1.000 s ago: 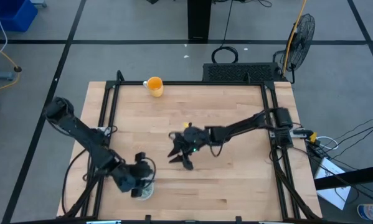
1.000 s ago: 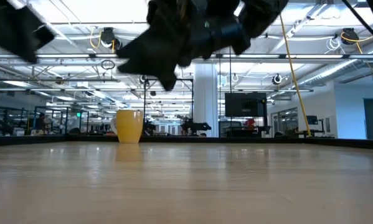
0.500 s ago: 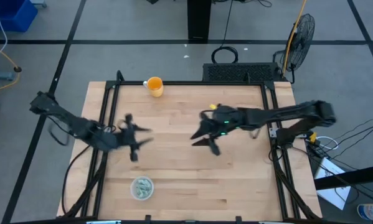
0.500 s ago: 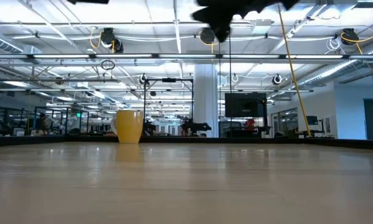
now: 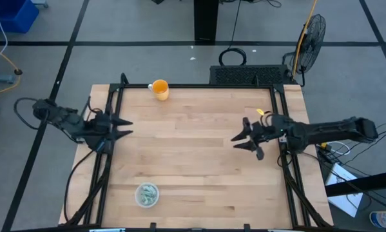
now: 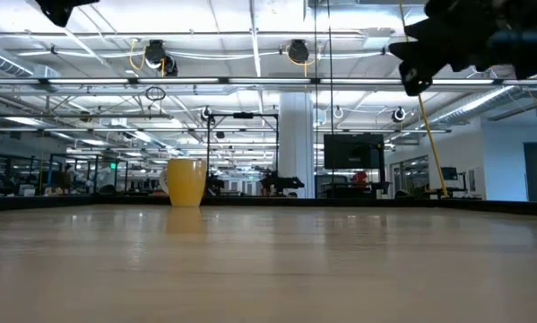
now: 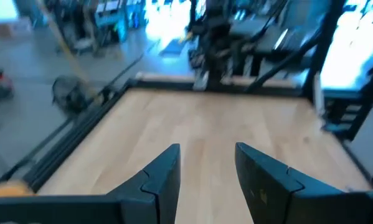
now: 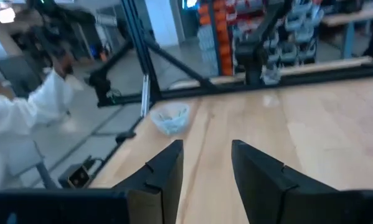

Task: Pick and place Stevia / Truvia into bins
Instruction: Return to Home Position

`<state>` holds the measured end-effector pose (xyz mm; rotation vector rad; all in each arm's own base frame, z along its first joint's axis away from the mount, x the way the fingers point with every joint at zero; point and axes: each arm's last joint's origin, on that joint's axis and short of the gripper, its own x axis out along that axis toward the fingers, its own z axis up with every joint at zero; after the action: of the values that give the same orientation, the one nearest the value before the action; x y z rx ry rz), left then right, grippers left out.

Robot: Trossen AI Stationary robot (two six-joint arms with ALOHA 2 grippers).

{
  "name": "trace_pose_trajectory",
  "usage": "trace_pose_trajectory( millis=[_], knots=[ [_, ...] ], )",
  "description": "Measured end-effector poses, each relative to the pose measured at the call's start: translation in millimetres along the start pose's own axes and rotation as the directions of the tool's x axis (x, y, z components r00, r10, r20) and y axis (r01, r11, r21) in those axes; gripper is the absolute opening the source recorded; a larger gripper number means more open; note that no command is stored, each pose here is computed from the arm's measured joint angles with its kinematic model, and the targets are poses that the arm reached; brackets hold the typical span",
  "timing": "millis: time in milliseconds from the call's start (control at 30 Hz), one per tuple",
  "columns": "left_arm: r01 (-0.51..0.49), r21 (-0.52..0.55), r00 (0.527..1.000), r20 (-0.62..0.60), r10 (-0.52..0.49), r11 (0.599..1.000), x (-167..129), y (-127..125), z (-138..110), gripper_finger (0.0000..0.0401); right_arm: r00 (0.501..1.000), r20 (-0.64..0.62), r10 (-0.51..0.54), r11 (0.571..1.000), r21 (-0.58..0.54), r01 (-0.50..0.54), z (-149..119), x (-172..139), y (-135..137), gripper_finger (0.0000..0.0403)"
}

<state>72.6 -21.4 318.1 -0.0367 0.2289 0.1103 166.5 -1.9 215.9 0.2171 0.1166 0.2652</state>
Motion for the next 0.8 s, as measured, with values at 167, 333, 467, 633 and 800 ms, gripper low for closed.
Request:
trace_pose_trajectory(
  millis=[167, 333, 467, 633, 800],
  knots=[
    [0.053, 0.063, 0.991, 0.116, -0.06, 0.997, 18, -9, -27, 0.0159, 1.0, 0.016, 0.024, 0.999, 0.024, -0.024, -16, -16, -4, 0.013],
    [0.039, 0.021, 0.983, 0.181, -0.042, 0.999, 42, -15, -65, 0.0159, 0.999, 0.009, 0.052, 0.998, 0.025, -0.052, -26, -23, -6, 0.013],
    [-0.005, -0.032, 0.971, 0.24, 0.013, 0.999, 58, -12, -93, 0.0159, 0.999, 0.019, 0.033, 0.999, 0.01, -0.033, -26, -25, -8, 0.013],
    [0.027, -0.054, 0.963, 0.269, -0.012, 0.998, 72, -3, -128, 0.0159, 0.995, 0.007, 0.1, 0.994, -0.047, -0.099, -26, -26, -7, 0.013],
    [-0.046, -0.033, 0.968, 0.246, 0.053, 0.998, 75, 5, -130, 0.0159, 0.995, -0.013, 0.101, 0.995, -0.021, -0.101, -28, -26, -7, 0.013]
  ],
)
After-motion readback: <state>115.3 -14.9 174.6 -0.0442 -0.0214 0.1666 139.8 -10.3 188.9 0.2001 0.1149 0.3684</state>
